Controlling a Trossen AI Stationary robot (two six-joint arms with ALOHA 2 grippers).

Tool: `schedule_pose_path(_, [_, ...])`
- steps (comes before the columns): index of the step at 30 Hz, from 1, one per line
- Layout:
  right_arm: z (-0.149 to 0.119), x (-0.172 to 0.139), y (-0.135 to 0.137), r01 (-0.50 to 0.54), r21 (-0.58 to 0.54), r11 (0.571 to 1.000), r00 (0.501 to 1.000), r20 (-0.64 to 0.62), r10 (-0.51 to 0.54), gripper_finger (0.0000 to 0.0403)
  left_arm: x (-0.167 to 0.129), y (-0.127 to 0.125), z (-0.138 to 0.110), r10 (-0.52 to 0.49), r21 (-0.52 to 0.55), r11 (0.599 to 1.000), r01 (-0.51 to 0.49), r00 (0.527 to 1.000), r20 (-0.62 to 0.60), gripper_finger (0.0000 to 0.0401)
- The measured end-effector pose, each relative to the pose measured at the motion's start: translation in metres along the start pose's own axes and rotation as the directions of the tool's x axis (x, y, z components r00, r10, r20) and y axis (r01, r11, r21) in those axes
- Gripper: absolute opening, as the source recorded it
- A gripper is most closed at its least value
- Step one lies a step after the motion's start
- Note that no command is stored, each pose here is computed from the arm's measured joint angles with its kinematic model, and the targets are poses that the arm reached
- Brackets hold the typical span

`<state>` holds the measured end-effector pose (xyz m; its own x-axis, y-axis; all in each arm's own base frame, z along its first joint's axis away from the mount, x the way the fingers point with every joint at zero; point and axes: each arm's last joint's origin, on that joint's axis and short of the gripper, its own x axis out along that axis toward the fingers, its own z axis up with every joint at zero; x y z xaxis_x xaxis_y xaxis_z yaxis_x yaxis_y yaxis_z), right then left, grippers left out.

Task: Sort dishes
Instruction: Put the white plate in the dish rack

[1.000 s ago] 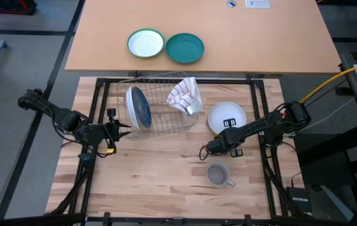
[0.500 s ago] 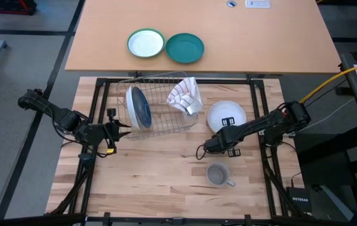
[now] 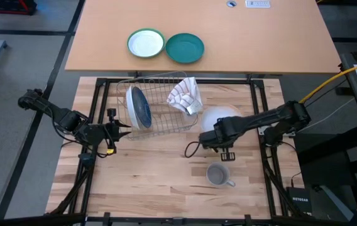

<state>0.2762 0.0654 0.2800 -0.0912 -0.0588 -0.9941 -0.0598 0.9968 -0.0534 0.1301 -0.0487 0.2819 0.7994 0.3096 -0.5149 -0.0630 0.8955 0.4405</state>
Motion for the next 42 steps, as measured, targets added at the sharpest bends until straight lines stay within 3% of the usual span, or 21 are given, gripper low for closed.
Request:
schedule_pose_path(6, [0.003, -0.032, 0.014, -0.203, 0.044, 0.978, 0.976, 0.084, 0.199, 0.0015, 0.000, 0.000, 0.000, 0.000, -0.036, 0.999, 0.000, 1.000, 0.000, 0.0090])
schedule_pose_path(12, [0.003, -0.044, 0.042, -0.336, 0.077, 0.939, 0.935, 0.144, 0.323, 0.0011, 0.000, 0.000, 0.000, 0.000, -0.060, 0.998, 0.000, 1.000, 0.000, 0.0090])
schedule_pose_path(15, [0.013, -0.050, 0.060, -0.408, 0.044, 0.912, 0.882, 0.277, 0.381, 0.0017, 0.000, 0.000, 0.000, 0.000, -0.073, 0.997, 0.000, 1.000, 0.000, 0.0090])
schedule_pose_path(18, [0.028, -0.060, 0.075, -0.437, -0.062, 0.897, 0.783, 0.463, 0.414, 0.0017, 0.000, 0.000, 0.000, 0.000, -0.078, 0.997, 0.000, 1.000, -0.001, 0.0090])
schedule_pose_path(21, [0.039, -0.071, 0.080, -0.386, -0.148, 0.911, 0.686, 0.613, 0.390, 0.0012, 0.000, 0.000, 0.000, 0.000, -0.080, 0.997, 0.000, 1.000, 0.000, 0.0090])
schedule_pose_path(24, [0.049, -0.078, 0.073, -0.263, -0.167, 0.950, 0.614, 0.731, 0.299, 0.0012, 0.000, 0.000, 0.000, 0.000, -0.080, 0.997, 0.000, 1.000, 0.000, 0.0090])
schedule_pose_path(28, [0.061, -0.087, 0.058, -0.093, -0.123, 0.988, 0.522, 0.839, 0.154, 0.0016, 0.000, 0.000, 0.000, -0.001, -0.069, 0.998, 0.001, 1.000, 0.000, 0.0090])
schedule_pose_path(33, [0.077, -0.098, 0.030, 0.048, -0.022, 0.999, 0.388, 0.922, 0.001, 0.0011, 0.000, 0.000, 0.000, 0.000, -0.068, 0.998, 0.000, 1.000, 0.000, 0.0090])
schedule_pose_path(37, [0.090, -0.100, 0.003, 0.108, 0.036, 0.994, 0.310, 0.948, -0.068, 0.0014, 0.000, 0.000, 0.000, 0.000, -0.069, 0.998, 0.000, 1.000, 0.000, 0.0090])
schedule_pose_path(42, [0.116, -0.089, -0.033, 0.123, 0.010, 0.992, 0.259, 0.965, -0.042, 0.0016, 0.000, 0.000, 0.000, -0.001, -0.071, 0.997, 0.000, 1.000, -0.003, 0.0090])
